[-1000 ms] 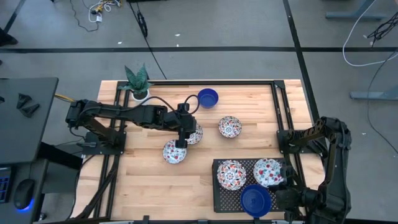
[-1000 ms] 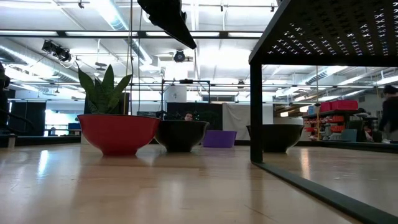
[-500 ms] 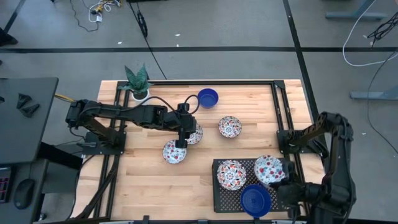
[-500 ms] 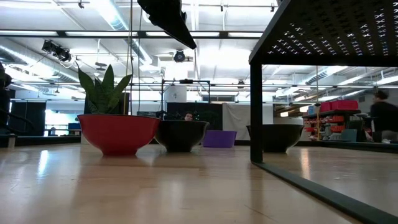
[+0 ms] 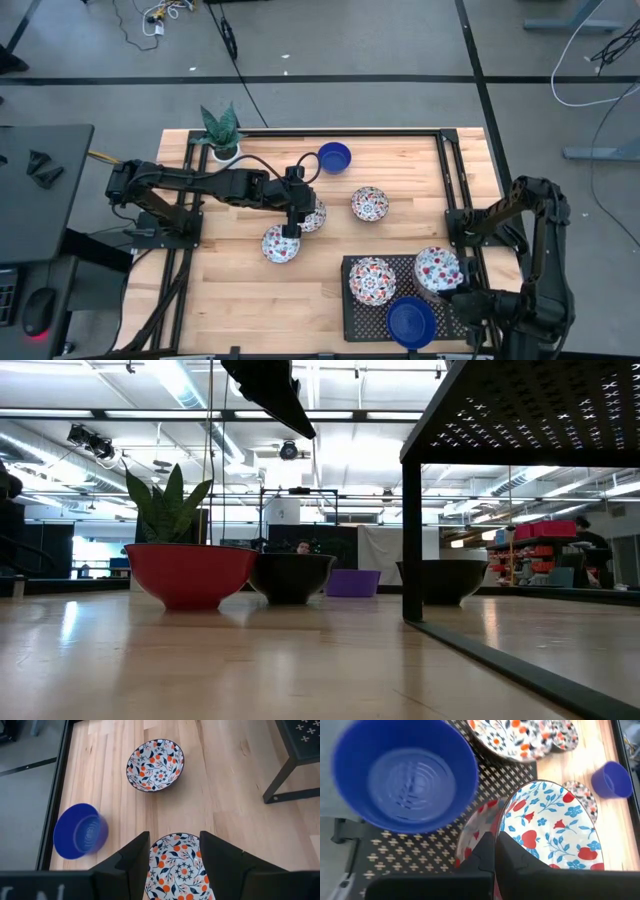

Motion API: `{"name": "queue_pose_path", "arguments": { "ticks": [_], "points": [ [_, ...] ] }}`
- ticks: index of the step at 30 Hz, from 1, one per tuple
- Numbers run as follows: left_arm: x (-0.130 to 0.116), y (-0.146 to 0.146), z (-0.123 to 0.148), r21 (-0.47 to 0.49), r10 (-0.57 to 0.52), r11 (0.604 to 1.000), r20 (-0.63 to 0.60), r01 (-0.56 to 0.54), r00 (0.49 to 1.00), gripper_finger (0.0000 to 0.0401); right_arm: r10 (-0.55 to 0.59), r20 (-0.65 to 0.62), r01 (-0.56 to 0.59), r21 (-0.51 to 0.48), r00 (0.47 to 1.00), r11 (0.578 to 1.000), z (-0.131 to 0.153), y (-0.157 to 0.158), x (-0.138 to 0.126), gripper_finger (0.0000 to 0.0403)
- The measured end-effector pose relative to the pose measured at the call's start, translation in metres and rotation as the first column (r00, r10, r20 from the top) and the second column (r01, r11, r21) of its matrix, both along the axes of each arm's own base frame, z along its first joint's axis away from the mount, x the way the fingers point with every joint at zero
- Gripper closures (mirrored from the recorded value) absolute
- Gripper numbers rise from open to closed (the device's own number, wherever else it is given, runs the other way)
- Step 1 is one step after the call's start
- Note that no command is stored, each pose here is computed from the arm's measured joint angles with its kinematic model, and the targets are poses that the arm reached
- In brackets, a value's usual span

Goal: Pick & Place Mini bowls
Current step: Stack the top white patterned bowl on top of the white patterned bowl on the shelf

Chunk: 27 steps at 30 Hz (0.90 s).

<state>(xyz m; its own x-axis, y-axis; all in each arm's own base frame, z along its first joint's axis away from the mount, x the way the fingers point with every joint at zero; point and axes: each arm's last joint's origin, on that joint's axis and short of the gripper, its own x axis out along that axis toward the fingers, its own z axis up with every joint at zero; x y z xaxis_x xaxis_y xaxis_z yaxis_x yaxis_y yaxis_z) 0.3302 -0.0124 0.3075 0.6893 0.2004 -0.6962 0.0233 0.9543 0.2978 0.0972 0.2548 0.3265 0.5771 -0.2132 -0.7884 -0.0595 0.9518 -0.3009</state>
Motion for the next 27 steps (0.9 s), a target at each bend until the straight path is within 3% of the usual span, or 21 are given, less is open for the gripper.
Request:
{"name": "queue_pose_path", "arguments": {
  "ticks": [27],
  "points": [
    [0.0000, 0.0000, 0.0000, -0.012, 0.012, 1.000, 0.003, -0.012, 1.000, 0.0224, -0.078, 0.063, 0.076, 0.038, 0.995, 0.996, -0.0052, -0.0045, -0.0039, 0.0403]
  ]
}}
